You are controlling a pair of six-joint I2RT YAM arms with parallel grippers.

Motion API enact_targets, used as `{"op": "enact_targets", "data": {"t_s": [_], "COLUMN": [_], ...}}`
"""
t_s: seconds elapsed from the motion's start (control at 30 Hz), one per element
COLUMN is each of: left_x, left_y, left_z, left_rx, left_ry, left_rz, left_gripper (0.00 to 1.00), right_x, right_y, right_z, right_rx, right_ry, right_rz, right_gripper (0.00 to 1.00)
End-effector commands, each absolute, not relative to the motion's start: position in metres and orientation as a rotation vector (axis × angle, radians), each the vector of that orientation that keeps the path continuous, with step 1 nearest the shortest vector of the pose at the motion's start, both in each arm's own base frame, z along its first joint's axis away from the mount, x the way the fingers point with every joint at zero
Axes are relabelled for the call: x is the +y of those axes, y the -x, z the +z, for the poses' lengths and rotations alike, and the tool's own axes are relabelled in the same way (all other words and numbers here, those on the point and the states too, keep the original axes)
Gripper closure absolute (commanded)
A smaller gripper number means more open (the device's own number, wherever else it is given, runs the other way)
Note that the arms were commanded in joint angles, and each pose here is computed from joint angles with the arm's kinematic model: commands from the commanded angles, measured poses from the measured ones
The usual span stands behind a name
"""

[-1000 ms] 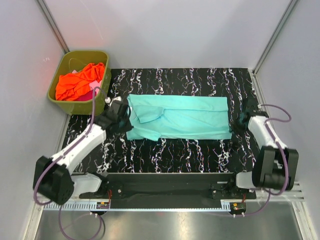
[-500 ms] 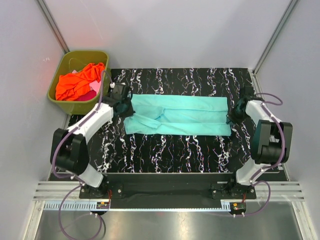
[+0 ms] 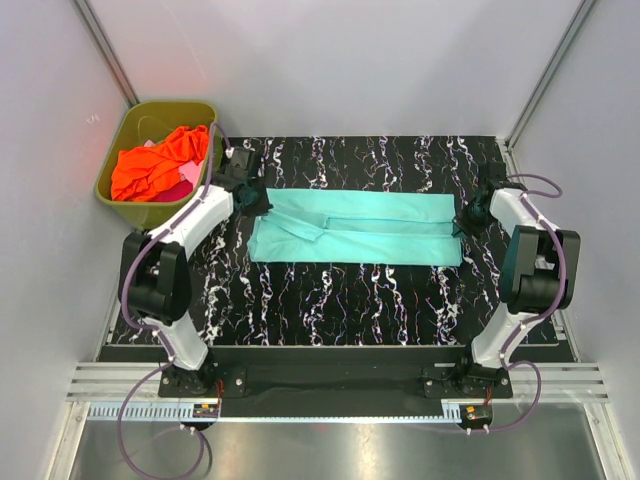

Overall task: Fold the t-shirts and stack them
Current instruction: Fold the tshirt

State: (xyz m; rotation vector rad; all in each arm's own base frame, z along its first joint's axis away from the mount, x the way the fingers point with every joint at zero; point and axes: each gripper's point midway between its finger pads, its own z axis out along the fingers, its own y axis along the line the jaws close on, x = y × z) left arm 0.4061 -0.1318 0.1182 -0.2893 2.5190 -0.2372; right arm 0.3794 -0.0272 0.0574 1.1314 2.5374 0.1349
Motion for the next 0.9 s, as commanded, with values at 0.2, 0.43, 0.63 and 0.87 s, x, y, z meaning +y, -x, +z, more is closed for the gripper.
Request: {"op": "enact_targets", "data": {"t_s": [0.2, 0.43, 0.63, 0.87], "left_x": [-0.135, -0.136, -0.132, -0.133], "left_y": [-0.455, -0.468, -0.47, -0.473], "left_z": [0.137, 0.109, 0.099, 0.096], "left_rx": [2.477, 2.553, 2.58, 2.59], "left_ry": [0.233, 0.222, 0.231, 0.22], "left_rz": [-0.279, -0.314, -0.297, -0.303], "left_gripper": [1.0, 1.0, 1.0, 1.0], "right_x": [-0.034, -0.041, -0.039, -0.037], "right_y": [-0.412, -0.422, -0.432, -0.441], "right_z": [0.063, 0.058, 0.058, 0.052], "right_rx": [2.516, 2.516, 2.512, 2.522], "right_ry": [-1.081, -1.076, -1.072, -1.074], "right_rz": [0.132, 0.088, 0.114, 0.131], "right_gripper": [1.0, 1.0, 1.0, 1.0]}}
